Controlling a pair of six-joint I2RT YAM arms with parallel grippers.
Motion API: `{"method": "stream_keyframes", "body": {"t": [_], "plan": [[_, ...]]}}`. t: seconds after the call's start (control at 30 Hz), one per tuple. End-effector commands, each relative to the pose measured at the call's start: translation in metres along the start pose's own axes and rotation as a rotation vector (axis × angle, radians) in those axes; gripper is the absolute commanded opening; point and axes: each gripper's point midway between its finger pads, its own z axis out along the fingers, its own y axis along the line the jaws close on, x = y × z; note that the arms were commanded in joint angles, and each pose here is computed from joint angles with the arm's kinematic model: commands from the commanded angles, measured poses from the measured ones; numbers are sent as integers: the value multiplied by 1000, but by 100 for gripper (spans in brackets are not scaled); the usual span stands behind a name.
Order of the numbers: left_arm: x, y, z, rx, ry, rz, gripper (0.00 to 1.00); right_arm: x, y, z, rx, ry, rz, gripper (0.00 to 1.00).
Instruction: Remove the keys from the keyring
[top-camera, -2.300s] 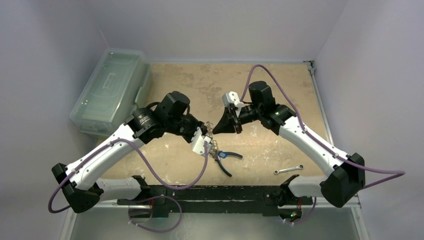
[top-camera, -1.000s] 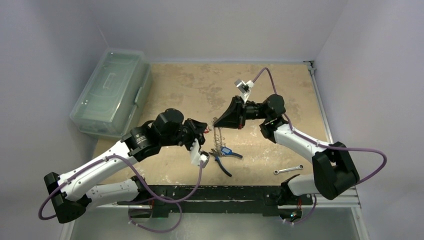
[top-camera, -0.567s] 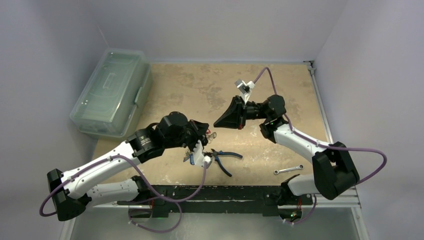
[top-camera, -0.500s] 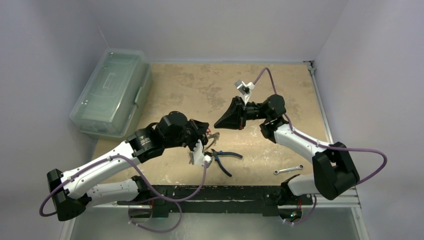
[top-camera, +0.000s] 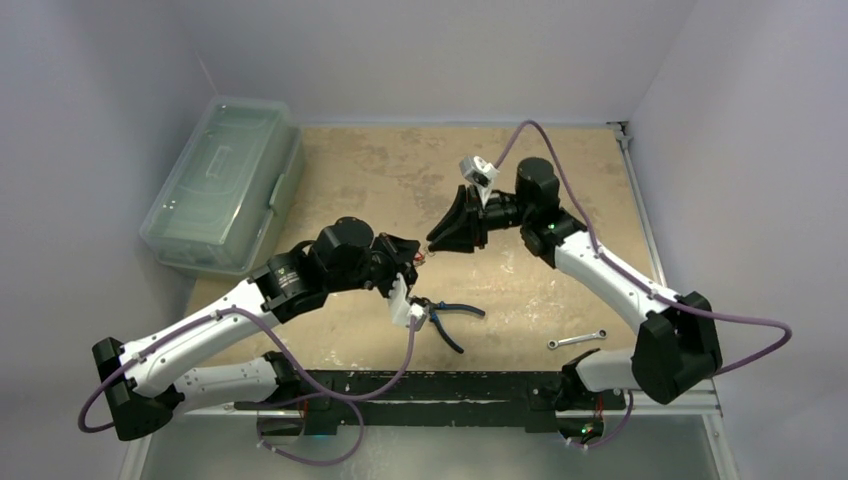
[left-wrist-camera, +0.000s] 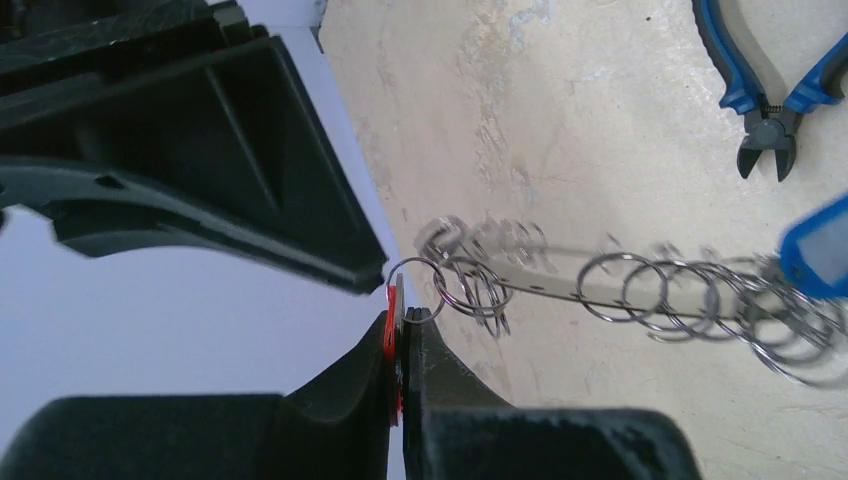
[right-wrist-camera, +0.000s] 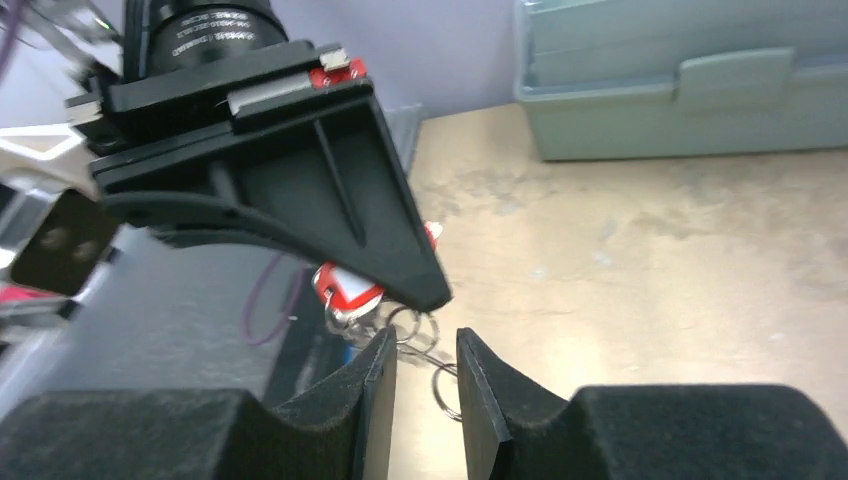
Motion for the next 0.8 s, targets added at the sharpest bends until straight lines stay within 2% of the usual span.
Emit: {"method": "stream_keyframes", "body": {"t": [0.0,0.4,0.77], "plan": [[-11,31,-8,-72,-34,-35,0,11,-4,-1,64,173,-209,31],[-14,28,-7,-54,-56,-38,0,16,14,-7,-8,208,-323,35],[-22,23,-6,-28,-97,-9,0,6,13,1,-27,182,-367,37]]}}
